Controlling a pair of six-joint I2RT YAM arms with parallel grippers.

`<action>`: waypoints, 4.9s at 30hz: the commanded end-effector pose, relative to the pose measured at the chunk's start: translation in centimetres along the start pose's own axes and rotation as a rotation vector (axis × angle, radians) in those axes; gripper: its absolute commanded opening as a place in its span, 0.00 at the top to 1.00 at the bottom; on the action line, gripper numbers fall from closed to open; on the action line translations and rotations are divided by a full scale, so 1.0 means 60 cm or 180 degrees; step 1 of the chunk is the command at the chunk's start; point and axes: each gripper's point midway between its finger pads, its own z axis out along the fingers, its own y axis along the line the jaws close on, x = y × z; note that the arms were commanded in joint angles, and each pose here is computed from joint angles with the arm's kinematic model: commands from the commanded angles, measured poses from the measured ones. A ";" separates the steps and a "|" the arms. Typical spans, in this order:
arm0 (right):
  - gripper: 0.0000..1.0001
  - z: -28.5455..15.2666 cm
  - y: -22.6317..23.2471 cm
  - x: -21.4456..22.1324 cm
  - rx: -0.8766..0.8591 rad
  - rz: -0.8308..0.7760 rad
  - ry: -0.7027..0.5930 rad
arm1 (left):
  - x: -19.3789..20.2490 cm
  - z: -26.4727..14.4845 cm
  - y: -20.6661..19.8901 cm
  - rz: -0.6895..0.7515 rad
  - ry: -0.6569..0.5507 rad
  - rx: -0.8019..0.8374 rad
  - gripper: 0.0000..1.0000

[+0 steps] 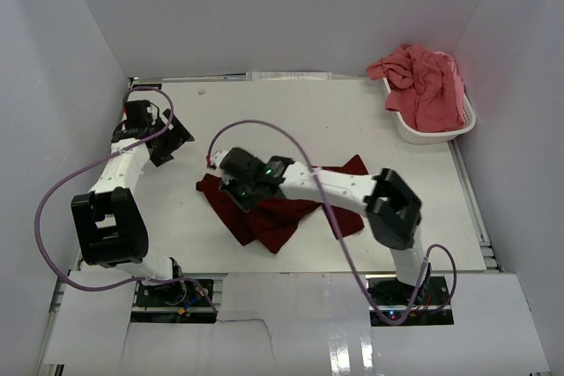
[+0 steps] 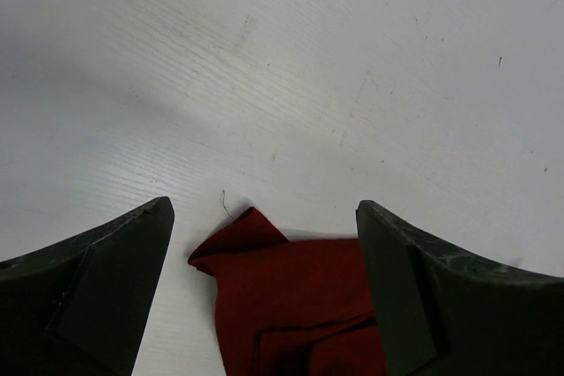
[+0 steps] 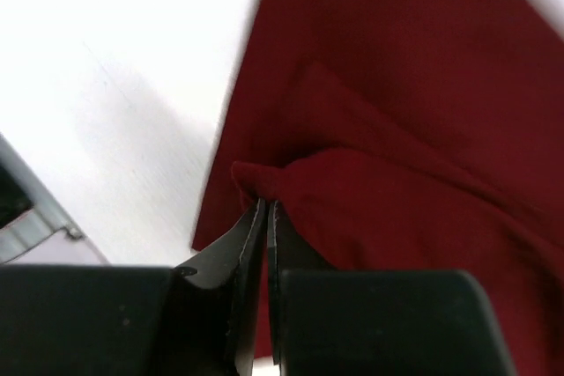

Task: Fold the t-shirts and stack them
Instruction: Flatten out the tshirt

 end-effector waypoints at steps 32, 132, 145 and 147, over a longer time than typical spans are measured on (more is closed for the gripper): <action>0.92 -0.373 -0.387 0.079 0.1258 0.1667 -0.1142 | 0.364 -0.021 -0.123 0.1111 0.1314 0.0831 0.29; 0.92 -0.413 -0.411 0.230 0.1124 0.2423 -0.1066 | 0.370 -0.109 -0.028 0.1493 0.1610 0.0005 0.02; 0.92 -0.414 -0.400 0.237 0.1093 0.2362 -0.1039 | 0.174 -0.077 -0.151 0.1873 0.0305 -0.0105 0.02; 0.92 -0.412 -0.400 0.239 0.1095 0.2364 -0.1024 | 0.206 -0.079 -0.148 0.1977 0.0593 0.0017 0.02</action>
